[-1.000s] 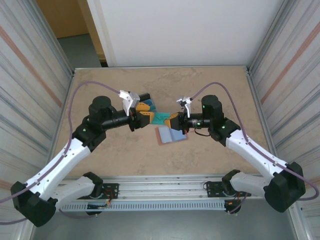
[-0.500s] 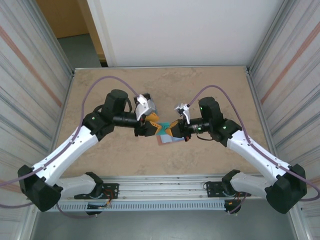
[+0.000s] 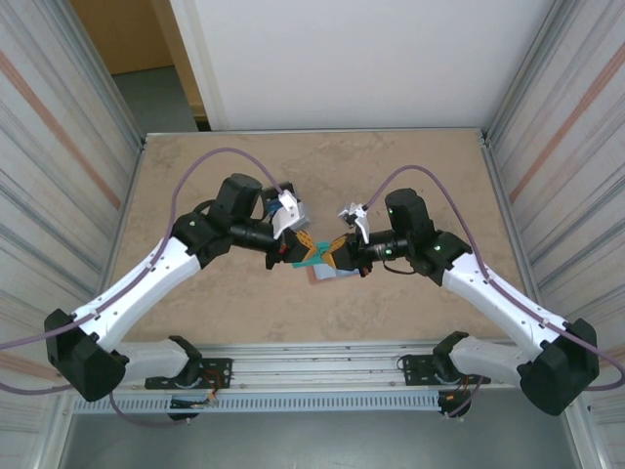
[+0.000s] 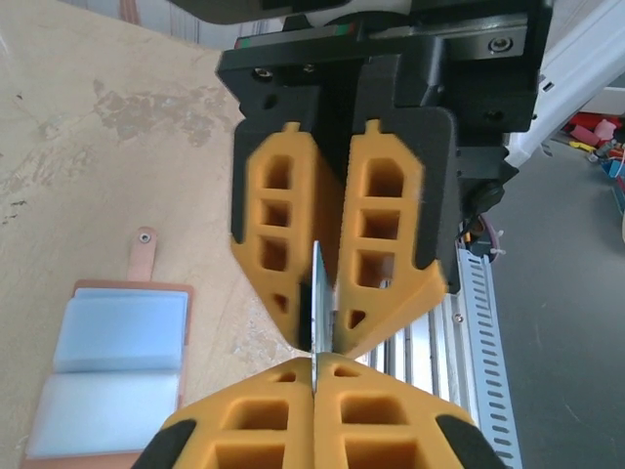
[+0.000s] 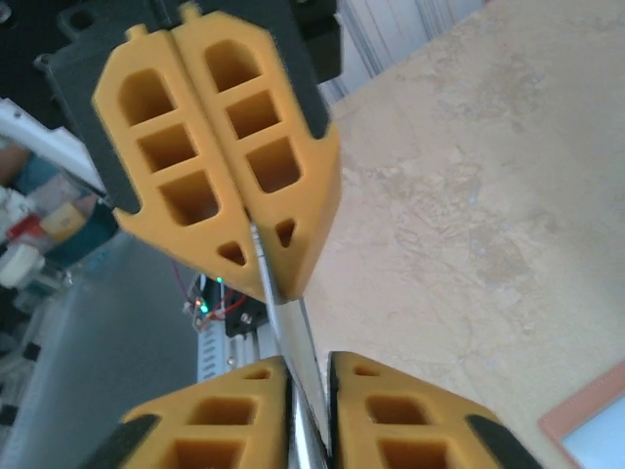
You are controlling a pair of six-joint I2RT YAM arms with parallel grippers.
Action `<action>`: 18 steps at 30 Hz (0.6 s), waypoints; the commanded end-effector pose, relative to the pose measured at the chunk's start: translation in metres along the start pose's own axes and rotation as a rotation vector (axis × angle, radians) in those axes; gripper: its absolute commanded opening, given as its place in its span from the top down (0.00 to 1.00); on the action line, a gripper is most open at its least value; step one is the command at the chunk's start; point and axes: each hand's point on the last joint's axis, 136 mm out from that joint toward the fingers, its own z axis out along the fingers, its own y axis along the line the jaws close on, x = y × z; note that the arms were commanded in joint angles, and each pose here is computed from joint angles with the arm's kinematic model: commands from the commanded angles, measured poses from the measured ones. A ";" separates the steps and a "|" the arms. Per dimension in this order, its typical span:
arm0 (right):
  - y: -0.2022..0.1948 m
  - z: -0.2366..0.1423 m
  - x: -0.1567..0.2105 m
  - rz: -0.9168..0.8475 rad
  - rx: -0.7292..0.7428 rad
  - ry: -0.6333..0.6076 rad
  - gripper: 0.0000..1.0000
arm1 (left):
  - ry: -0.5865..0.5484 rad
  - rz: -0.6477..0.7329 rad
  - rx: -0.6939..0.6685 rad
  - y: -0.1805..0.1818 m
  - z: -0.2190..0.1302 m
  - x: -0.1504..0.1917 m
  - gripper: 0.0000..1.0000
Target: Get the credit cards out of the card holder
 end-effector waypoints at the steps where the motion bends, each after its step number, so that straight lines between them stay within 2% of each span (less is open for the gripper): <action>1: -0.001 -0.003 -0.006 -0.013 0.037 -0.004 0.59 | -0.014 0.057 -0.098 0.020 -0.004 -0.005 1.00; 3: -0.007 -0.005 -0.006 -0.007 0.069 -0.007 0.40 | -0.012 0.065 -0.171 0.040 -0.007 0.000 1.00; 5: -0.017 -0.007 -0.006 0.013 0.128 -0.005 0.28 | -0.009 0.068 -0.254 0.064 -0.014 0.004 1.00; 6: -0.022 -0.008 -0.006 0.028 0.161 -0.002 0.05 | -0.012 0.072 -0.289 0.076 -0.018 0.006 1.00; 7: -0.029 -0.008 -0.005 0.043 0.192 0.002 0.01 | -0.018 0.083 -0.320 0.087 -0.022 0.008 1.00; 10: -0.041 -0.009 -0.003 0.075 0.252 0.000 0.01 | -0.028 0.138 -0.419 0.122 -0.030 0.013 1.00; 13: -0.054 -0.013 -0.006 0.099 0.332 -0.021 0.01 | 0.032 0.189 -0.496 0.156 -0.031 0.028 1.00; 16: -0.072 -0.021 -0.006 0.127 0.447 -0.045 0.01 | 0.114 0.198 -0.529 0.187 -0.024 0.049 1.00; 18: -0.080 -0.024 -0.005 0.143 0.494 -0.050 0.01 | 0.125 0.189 -0.511 0.200 -0.019 0.059 1.00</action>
